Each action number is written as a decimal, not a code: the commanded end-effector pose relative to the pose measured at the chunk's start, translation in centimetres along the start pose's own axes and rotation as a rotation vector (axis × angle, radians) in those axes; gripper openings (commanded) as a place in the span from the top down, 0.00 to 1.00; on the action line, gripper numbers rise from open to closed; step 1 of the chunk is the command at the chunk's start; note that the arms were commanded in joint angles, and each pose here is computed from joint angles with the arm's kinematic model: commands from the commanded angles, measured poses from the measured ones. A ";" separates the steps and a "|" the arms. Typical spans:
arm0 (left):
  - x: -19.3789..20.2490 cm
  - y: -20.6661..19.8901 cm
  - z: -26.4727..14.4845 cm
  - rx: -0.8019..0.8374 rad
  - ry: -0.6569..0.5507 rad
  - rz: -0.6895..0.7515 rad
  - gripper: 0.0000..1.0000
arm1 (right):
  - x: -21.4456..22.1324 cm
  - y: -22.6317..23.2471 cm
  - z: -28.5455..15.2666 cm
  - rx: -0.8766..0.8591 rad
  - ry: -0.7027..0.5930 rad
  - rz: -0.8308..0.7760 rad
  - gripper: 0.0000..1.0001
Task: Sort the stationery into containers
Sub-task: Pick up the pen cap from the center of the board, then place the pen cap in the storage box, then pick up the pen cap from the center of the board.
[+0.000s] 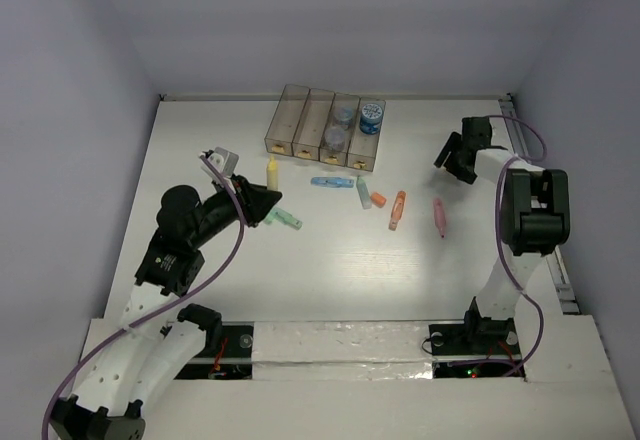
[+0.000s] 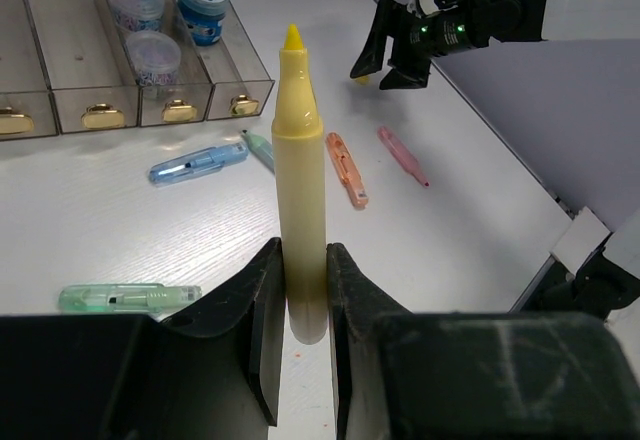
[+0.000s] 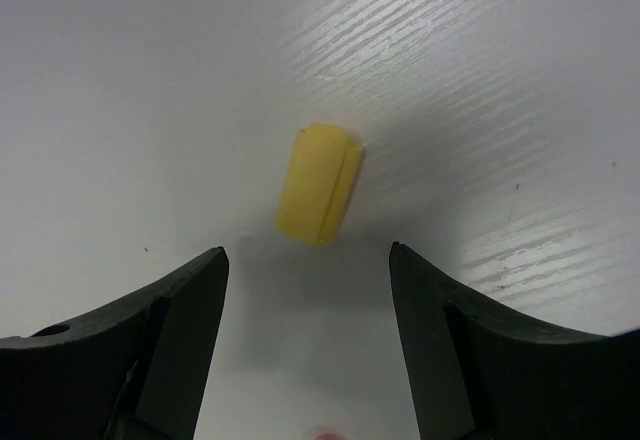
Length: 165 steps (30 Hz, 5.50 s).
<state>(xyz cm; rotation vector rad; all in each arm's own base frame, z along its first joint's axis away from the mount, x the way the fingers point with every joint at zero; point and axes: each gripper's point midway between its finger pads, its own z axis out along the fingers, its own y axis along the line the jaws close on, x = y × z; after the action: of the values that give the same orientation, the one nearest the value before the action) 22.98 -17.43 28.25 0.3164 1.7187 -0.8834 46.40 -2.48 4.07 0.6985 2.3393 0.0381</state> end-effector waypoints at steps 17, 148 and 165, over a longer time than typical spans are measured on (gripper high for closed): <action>-1.7 -0.8 -0.7 0.003 -0.051 0.048 1.00 | -1.0 -0.9 1.6 0.086 0.080 -0.126 0.79; -2.4 2.3 -0.5 -0.118 -0.081 0.020 1.00 | 31.1 20.1 -18.2 -0.564 0.264 -0.781 0.13; -2.6 2.2 -0.6 -0.114 -0.086 0.023 1.00 | 30.6 20.8 -14.7 -0.453 0.214 -0.852 0.16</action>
<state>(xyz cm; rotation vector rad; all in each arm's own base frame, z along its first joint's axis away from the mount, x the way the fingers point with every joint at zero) 24.85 -14.84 27.16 0.1989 1.7610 -0.7533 27.85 33.37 2.79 -0.5309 2.4820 0.3283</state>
